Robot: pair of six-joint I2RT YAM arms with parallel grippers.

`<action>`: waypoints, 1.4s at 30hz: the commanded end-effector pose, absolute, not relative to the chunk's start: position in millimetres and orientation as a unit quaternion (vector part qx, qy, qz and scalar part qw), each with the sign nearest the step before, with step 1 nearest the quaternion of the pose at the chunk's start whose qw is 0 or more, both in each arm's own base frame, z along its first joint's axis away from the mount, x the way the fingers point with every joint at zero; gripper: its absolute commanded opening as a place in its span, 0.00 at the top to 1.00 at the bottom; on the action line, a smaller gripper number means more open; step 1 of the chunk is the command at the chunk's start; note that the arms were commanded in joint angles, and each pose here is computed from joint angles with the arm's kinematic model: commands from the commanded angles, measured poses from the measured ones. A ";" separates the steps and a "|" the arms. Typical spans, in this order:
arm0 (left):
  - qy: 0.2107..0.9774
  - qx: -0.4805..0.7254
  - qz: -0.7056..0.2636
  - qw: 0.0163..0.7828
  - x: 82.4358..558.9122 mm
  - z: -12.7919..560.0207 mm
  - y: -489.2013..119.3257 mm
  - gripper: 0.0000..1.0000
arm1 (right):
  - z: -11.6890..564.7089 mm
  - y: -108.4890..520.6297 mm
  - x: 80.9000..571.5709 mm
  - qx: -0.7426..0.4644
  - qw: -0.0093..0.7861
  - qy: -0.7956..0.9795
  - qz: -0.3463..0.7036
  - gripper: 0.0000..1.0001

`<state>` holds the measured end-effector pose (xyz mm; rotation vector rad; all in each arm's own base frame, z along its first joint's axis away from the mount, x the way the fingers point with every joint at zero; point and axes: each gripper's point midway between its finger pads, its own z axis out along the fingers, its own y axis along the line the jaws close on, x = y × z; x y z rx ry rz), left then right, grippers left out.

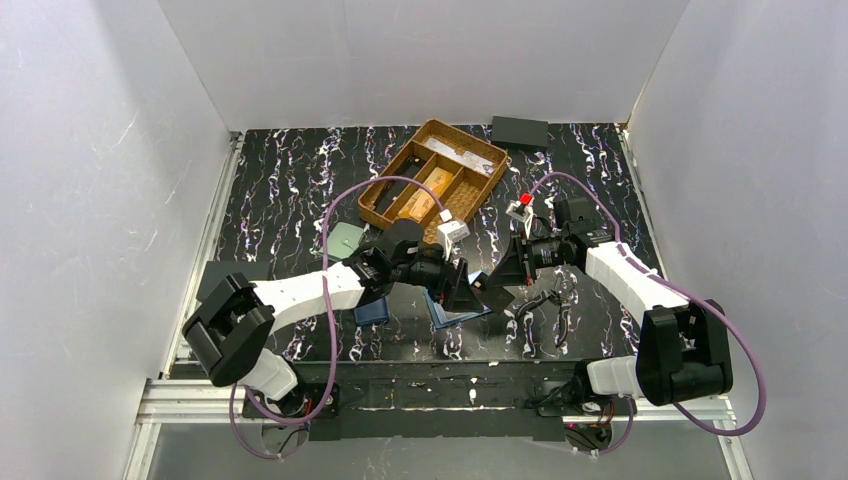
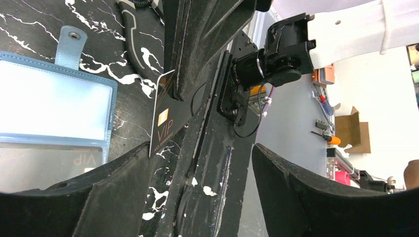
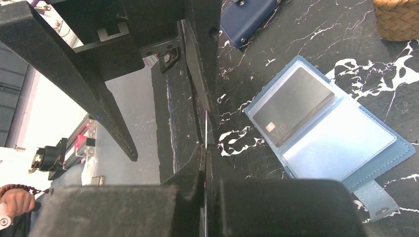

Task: Take the credit cards out of the card holder
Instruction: Place the credit card in the storage box.

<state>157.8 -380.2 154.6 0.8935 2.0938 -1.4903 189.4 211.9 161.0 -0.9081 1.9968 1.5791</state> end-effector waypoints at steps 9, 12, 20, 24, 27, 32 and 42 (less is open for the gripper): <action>0.737 0.333 -0.534 0.248 179.8 174.6 -376.8 0.41 | 179.6 217.7 191.4 -0.352 0.235 0.695 0.582 0.99; 0.734 0.337 -0.540 0.237 179.5 174.6 -381.4 0.50 | 178.7 219.0 189.6 -0.354 0.231 0.694 0.582 0.99; 0.720 0.351 -0.561 0.210 174.6 178.6 -389.8 0.84 | 174.3 220.1 189.5 -0.355 0.228 0.700 0.576 0.99; 0.716 0.356 -0.567 0.196 169.2 176.7 -388.5 1.00 | 172.9 220.5 189.2 -0.357 0.224 0.701 0.575 0.99; 0.724 0.347 -0.562 0.198 168.5 173.1 -384.7 1.00 | 172.3 219.9 189.4 -0.360 0.226 0.703 0.571 0.99; 0.757 0.300 -0.533 0.230 177.6 165.8 -368.1 1.00 | 168.6 214.5 193.7 -0.376 0.246 0.717 0.533 0.33; 0.787 -0.001 -0.440 0.432 252.0 188.7 -255.0 1.00 | 174.0 162.7 246.9 -0.302 0.333 0.760 0.470 0.02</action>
